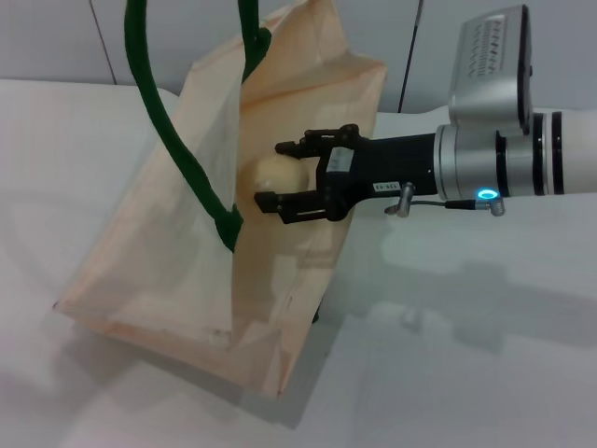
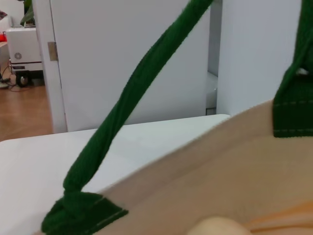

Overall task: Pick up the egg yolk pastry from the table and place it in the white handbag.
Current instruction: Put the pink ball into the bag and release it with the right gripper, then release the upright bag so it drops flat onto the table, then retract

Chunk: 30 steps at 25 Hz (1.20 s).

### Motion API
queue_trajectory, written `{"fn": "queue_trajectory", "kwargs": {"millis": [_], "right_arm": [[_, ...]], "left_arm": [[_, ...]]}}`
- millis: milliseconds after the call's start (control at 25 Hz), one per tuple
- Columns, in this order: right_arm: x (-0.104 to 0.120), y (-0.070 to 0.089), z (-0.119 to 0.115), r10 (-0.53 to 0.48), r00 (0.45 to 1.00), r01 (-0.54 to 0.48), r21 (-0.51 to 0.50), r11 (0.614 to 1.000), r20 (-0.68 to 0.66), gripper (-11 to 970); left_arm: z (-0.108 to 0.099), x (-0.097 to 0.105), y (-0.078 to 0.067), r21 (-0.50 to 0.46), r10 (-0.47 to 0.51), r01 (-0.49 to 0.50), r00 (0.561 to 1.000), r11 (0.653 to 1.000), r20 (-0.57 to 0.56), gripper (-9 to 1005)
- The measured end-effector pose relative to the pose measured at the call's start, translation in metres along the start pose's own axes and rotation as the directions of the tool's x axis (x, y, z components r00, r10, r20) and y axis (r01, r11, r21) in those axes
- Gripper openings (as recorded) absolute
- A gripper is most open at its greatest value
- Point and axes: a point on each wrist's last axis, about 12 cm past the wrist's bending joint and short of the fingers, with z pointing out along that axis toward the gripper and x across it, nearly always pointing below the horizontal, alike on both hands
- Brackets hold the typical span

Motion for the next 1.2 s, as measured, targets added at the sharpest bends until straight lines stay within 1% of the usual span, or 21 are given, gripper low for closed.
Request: {"fn": "queue_trajectory", "kwargs": {"millis": [120,320,560,720,1200], "right_arm": [[0.001,-0.001,0.0,0.005,1.0,-0.005,0.011,1.0,-0.004,690],[0.004,-0.001,-0.001,0.017,1.0,-0.017,0.013,1.0,-0.011,813],[0.005,-0.002,-0.003,0.035,0.999,-0.035,0.02,0.999,-0.009,846],[0.008,-0.004,-0.006,0.056,0.998,-0.056,0.031,0.998,-0.005,846],[0.017,-0.015,-0.026,0.114,0.993,-0.114,0.105,0.988,0.009,847]], "left_arm": [[0.0,0.0,0.0,-0.001,-0.001,0.001,1.0,1.0,-0.002,130],[0.0,0.0,0.0,-0.002,-0.001,0.001,1.0,1.0,-0.003,131],[-0.001,0.001,0.001,-0.006,-0.001,0.001,1.0,1.0,-0.004,131],[-0.002,0.003,0.002,-0.01,-0.006,0.006,1.0,1.0,-0.006,131],[0.0,0.008,0.005,-0.008,-0.037,0.037,0.999,0.999,-0.004,132]]}}
